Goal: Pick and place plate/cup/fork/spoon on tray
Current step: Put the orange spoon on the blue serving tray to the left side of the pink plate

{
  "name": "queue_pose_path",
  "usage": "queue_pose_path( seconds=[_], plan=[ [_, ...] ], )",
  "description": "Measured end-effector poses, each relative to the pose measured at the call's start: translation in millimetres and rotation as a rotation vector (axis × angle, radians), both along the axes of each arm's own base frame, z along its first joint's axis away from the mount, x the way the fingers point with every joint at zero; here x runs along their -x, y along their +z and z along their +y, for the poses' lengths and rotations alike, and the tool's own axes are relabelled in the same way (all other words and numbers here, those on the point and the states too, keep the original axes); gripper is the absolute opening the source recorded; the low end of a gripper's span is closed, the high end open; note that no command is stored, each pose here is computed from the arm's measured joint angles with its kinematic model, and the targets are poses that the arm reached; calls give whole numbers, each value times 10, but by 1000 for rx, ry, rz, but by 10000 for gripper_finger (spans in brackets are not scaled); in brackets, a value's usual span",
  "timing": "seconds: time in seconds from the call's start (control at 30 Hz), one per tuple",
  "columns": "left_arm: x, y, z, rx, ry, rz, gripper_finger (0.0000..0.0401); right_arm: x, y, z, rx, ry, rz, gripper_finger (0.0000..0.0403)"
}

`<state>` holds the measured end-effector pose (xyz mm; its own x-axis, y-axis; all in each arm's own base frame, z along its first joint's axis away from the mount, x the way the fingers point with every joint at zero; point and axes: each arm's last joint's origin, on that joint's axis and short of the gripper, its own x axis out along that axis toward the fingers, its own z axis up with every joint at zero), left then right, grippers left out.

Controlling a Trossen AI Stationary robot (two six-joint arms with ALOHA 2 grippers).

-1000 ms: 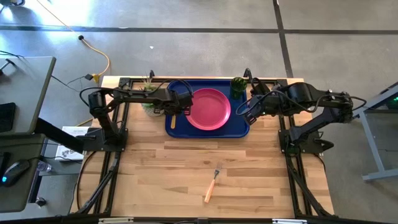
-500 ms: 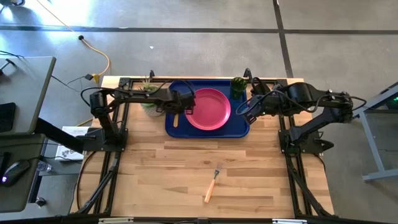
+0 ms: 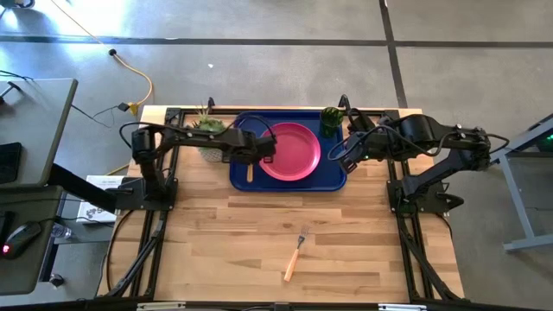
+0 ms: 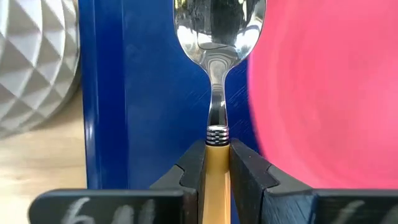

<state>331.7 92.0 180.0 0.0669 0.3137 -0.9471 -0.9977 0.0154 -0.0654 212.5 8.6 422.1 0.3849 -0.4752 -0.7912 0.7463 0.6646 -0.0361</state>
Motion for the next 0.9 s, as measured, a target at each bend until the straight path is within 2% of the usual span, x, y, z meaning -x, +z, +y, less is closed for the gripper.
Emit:
queue_pose_path(
  seconds=[0.13, 0.5, 0.9],
  plan=[
    [-42, -138, -11, 26, 3, 26, 42, 0, -2, 3, -12, 7, 2, 138],
    [-10, -145, 128, 21, 17, 30, 42, 0, -3, 6, -22, 11, 4, 138],
    [-109, -362, 157, 80, -6, 12, 42, 0, -4, 9, -31, 15, 4, 138]
  ],
)
